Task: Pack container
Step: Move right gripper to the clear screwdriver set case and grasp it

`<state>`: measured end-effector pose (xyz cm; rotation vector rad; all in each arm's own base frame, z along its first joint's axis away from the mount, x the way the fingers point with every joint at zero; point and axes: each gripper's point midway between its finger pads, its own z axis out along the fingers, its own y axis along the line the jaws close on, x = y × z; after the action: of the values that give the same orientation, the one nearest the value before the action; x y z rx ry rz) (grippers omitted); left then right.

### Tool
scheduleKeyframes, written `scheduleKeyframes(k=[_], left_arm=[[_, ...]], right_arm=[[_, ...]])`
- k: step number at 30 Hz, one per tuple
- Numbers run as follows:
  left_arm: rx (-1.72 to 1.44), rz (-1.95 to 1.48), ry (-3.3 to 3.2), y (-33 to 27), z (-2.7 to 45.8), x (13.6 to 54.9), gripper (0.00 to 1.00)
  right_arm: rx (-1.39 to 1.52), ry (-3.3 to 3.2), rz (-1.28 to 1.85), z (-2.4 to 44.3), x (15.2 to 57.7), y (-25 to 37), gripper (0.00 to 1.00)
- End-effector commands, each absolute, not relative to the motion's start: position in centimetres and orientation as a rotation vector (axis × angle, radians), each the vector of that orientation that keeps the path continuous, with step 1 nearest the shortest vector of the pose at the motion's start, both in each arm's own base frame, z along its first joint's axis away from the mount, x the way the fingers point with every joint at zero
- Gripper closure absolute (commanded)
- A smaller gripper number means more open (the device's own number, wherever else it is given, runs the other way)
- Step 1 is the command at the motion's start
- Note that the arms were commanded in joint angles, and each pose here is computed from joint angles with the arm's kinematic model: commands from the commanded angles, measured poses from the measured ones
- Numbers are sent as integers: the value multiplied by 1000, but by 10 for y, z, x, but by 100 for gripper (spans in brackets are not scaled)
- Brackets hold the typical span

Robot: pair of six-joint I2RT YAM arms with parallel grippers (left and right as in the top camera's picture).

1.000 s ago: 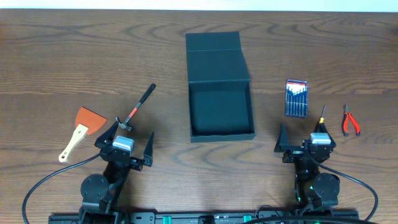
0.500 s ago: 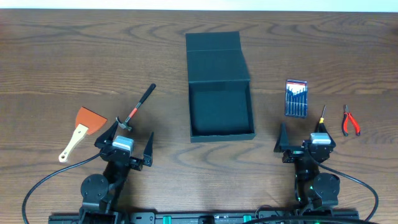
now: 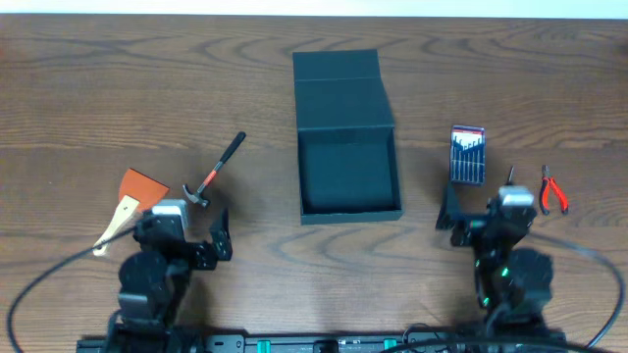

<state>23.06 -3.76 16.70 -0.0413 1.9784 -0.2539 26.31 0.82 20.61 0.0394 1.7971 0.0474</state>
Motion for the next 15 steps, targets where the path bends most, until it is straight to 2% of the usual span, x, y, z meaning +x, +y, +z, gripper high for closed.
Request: scheduleKeyframes(k=[1,9,12,15], left_arm=[[-84,-233,2009,-34,190,241,2],[-89,-211,2190,-37,199,259,2],[-91,-204,2233,-37,198,262,2],[-92,-203,2243,-37,197,263,1]], right_arm=[[-4,1884,-39,238,288,1,1],[47,2212,-56,285,366,-18,1],[47,2314,-43,284,380,-19,1],[59,2406,-35,261,388,-19,1]])
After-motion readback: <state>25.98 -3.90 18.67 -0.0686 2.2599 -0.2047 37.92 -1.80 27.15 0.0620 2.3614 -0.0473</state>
